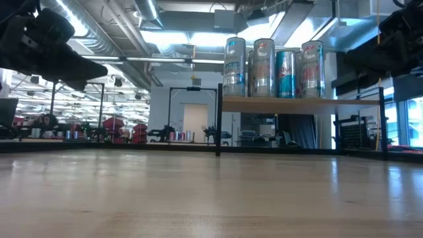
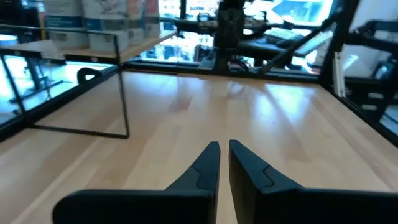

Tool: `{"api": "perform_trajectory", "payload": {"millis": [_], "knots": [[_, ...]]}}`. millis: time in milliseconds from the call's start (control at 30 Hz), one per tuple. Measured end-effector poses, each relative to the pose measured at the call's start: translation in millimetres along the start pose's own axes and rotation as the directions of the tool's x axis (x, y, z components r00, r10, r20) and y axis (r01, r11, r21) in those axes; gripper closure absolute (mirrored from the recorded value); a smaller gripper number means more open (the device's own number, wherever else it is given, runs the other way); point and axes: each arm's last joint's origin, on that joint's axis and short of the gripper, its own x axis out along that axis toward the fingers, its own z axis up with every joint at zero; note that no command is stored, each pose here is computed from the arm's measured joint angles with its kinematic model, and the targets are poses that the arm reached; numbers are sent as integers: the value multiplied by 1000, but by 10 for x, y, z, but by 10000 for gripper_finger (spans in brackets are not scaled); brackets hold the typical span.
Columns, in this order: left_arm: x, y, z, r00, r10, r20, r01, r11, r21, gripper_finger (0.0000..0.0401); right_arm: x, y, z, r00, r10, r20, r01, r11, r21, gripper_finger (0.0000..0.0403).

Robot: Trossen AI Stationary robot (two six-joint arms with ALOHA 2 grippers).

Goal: Place canned beverage on shelf
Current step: Return to Home Position

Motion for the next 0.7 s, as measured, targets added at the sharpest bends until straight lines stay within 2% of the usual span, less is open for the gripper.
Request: {"api": "perform_trajectory", "payload": {"millis": [200,300,433,533,700], "knots": [[-2,0,3,1000,-3,3,2,993,117,387,0,0,0,1000,0,0,0,1000,0,403],[-3,14,10,1000,-11,9,9,991,133,387,1,0,-3,1000,0,-4,0,1000,-1,403],[11,82,13,999,53,10,-53,991,126,387,4,0,-7,1000,0,-9,0,1000,-1,403],[17,138,19,995,103,14,-104,992,69,387,4,0,-8,1000,0,-9,0,1000,-2,403],[29,167,8,991,132,-1,-132,991,24,387,4,0,-8,1000,0,-10,0,1000,-2,403]]}}
